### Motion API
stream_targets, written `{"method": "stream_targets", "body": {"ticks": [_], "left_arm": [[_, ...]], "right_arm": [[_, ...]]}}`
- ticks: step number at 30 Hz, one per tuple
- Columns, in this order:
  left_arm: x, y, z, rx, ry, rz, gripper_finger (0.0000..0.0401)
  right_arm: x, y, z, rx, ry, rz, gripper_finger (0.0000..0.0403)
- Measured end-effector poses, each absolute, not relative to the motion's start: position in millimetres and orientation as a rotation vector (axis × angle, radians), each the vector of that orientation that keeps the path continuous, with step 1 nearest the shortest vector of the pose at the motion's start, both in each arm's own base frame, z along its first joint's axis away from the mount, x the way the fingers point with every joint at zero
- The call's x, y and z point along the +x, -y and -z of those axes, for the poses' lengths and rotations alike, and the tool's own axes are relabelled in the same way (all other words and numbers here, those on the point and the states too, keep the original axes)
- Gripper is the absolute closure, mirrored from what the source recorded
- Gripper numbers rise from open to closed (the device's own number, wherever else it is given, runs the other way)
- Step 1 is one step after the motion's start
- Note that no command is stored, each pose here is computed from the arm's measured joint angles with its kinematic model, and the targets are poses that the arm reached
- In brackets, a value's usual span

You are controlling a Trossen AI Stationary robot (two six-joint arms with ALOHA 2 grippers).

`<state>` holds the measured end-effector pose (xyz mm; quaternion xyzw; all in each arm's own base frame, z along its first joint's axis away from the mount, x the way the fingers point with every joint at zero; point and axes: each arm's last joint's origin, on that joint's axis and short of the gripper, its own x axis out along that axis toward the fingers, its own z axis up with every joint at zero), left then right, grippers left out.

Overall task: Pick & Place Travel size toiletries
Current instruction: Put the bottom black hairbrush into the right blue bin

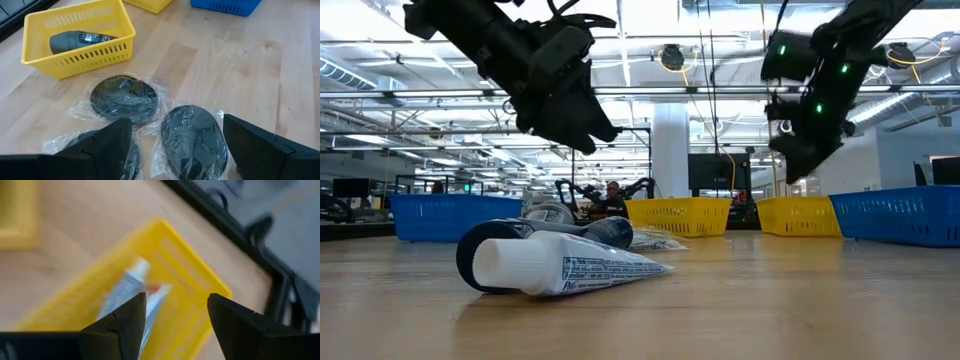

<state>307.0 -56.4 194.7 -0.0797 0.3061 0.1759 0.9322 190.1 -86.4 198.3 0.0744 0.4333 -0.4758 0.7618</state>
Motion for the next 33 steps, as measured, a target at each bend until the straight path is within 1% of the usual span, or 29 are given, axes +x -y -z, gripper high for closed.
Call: {"method": "stream_targets", "body": {"ticks": [3,5,10,13,15,19,22,28,31,33], "left_arm": [[302,58,-199,-0.136,-0.652,-0.338,0.0091],[295,61,-202,-0.118,-0.687,-0.328,0.0091],[270,76,-203,-0.101,-0.824,-0.311,0.0091],[260,88,-197,-0.128,-0.903,-0.306,0.0091],[258,96,-190,-0.150,-0.929,-0.310,0.0091],[264,110,-176,-0.255,-0.942,-0.285,0.0091],[271,114,-167,-0.323,-0.949,-0.268,0.0091],[271,122,-159,-0.272,-0.929,-0.297,0.0091],[270,121,-159,-0.243,-0.919,-0.321,0.0091],[270,122,-160,-0.238,-0.910,-0.320,0.0091]], "right_arm": [[198,69,-209,0.121,-0.836,0.893,0.0193],[207,55,-210,0.081,-0.744,0.749,0.0194],[223,15,-186,-0.057,-0.482,0.282,0.0199],[220,-4,-168,-0.161,-0.332,0.117,0.0199],[219,-11,-161,-0.223,-0.249,0.081,0.0199],[223,-22,-154,-0.303,-0.198,0.034,0.0199],[230,-27,-149,-0.335,-0.229,0.004,0.0200],[250,-33,-141,-0.278,-0.293,-0.055,0.0199],[268,-33,-137,-0.269,-0.400,-0.058,0.0195],[282,-34,-135,-0.274,-0.482,-0.088,0.0185]]}}
